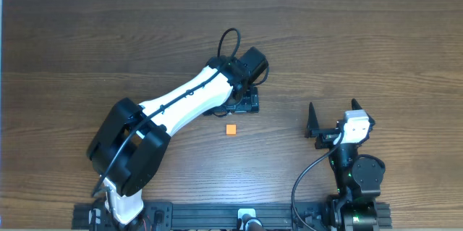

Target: Stack Cubes

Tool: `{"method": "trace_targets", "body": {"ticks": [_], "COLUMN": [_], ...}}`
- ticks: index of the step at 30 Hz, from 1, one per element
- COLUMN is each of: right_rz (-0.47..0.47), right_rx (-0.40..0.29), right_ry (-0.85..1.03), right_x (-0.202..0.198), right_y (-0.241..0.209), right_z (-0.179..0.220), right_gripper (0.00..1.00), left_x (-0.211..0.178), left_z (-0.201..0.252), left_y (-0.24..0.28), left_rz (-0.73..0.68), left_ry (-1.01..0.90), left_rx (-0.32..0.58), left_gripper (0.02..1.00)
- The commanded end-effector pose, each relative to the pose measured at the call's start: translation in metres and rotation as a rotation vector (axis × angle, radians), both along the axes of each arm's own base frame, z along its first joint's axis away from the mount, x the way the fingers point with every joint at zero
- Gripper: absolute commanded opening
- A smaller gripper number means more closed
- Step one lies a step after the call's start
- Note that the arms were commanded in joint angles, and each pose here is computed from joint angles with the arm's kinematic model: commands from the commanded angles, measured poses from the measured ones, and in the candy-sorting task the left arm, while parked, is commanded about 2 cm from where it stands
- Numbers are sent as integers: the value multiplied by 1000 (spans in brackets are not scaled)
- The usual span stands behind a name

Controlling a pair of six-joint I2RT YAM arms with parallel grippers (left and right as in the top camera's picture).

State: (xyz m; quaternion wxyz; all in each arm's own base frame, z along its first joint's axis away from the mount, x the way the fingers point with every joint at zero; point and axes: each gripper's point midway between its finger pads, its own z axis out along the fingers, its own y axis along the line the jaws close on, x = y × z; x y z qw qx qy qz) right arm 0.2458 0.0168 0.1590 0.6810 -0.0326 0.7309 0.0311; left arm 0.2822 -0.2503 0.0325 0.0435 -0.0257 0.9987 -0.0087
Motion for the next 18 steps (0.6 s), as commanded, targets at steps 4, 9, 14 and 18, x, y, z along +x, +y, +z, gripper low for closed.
{"method": "trace_targets", "body": {"ticks": [4,9,14,18], "right_rz": [5,5,5,5], "right_rx": [-1,-1,-1,-1], "right_ry": [0,-1,-1,0], "right_x": [0,0,0,0], "right_y": [1,1,1,1], "right_z": [-1,-1,-1,-1], "right_gripper": [991,991,991,991], "left_x": [-20,-43,-61,-63], "left_z": [4,10,0,-6], "left_y": [-11,-21,-17,-13], "left_rz": [-45,-87,-54,-40], "left_ry": [57,79,125,123], "left_rx": [-8,-3,9,13], "left_gripper": [996,996,993,980]}}
